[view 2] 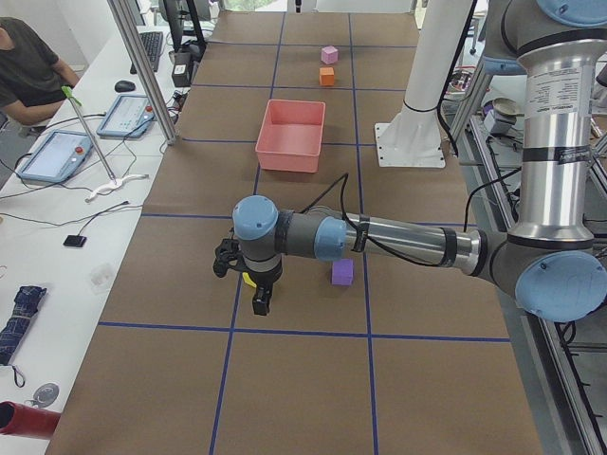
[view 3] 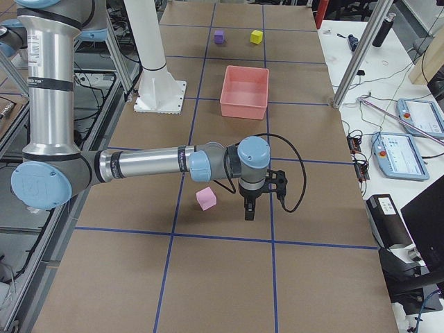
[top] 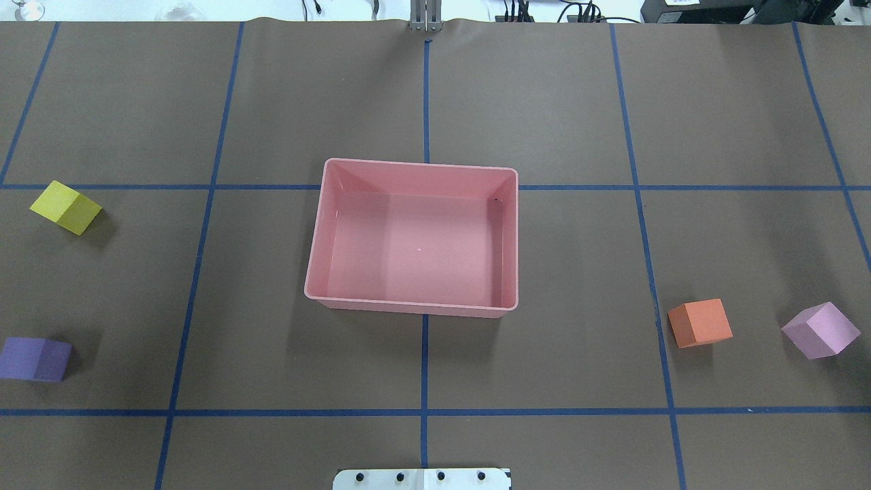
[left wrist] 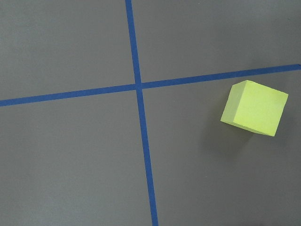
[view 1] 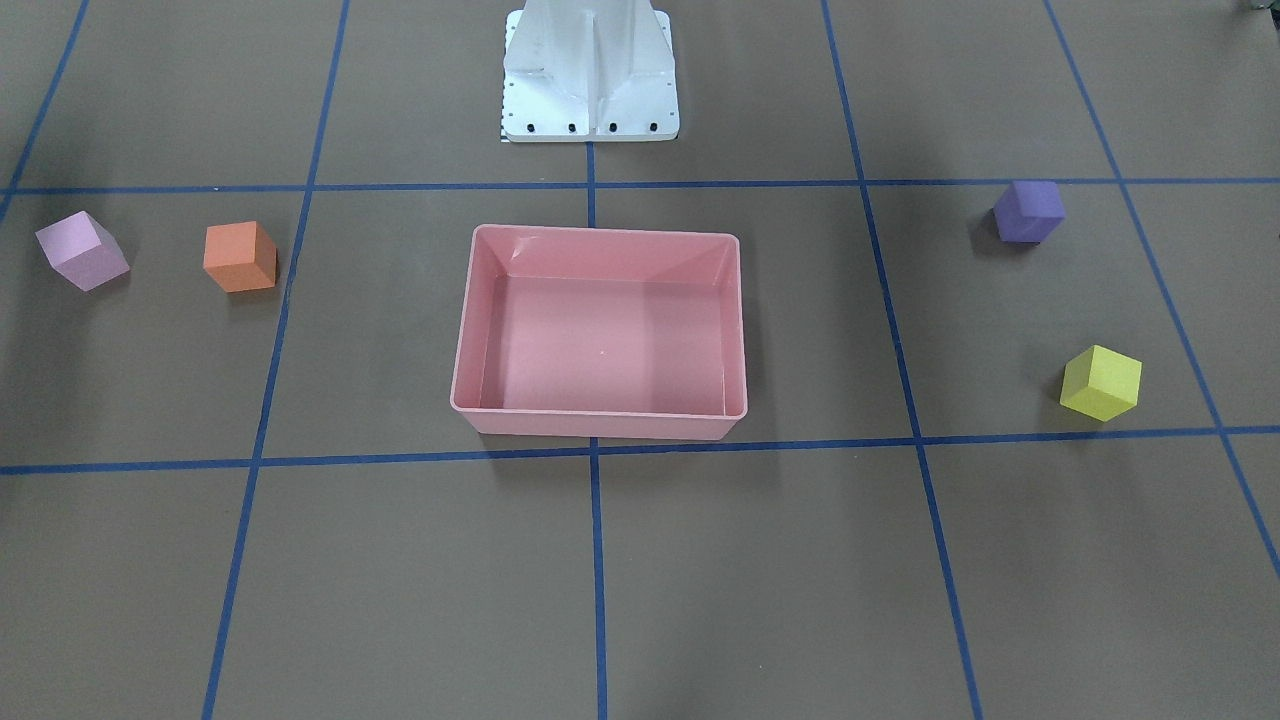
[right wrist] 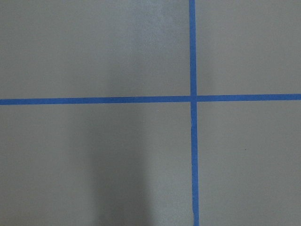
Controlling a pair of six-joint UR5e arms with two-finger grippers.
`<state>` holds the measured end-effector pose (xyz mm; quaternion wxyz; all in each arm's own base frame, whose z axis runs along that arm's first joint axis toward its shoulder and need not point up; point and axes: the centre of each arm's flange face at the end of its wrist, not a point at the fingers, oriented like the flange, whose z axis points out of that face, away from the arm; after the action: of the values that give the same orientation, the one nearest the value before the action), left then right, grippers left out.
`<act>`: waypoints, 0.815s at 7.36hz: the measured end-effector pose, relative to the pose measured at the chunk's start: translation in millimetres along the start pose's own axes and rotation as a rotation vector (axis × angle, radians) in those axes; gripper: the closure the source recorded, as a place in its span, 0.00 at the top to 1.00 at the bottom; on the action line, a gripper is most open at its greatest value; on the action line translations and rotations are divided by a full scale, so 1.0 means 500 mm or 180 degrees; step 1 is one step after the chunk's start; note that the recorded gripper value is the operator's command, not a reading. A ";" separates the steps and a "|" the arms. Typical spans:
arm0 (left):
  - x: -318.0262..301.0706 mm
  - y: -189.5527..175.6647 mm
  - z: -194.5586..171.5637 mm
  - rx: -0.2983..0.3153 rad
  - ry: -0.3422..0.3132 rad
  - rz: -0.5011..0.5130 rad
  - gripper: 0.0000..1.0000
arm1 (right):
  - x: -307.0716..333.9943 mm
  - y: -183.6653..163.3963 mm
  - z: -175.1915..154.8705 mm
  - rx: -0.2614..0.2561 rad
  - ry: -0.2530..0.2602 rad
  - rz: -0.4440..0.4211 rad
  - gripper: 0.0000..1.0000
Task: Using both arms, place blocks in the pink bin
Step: 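Move the right gripper toward the lavender cube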
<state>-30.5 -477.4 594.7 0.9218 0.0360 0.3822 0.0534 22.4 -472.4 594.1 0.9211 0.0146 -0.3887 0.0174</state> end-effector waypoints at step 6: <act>0.016 0.005 -0.018 0.0062 0.0002 -0.0039 1.00 | -0.018 0.039 0.003 0.0021 -0.0123 -0.0109 0.99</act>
<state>-31.4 -473.6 583.1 0.9216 0.0426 0.3832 0.0441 14.0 -453.3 589.0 0.9136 0.0246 -0.4059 0.0027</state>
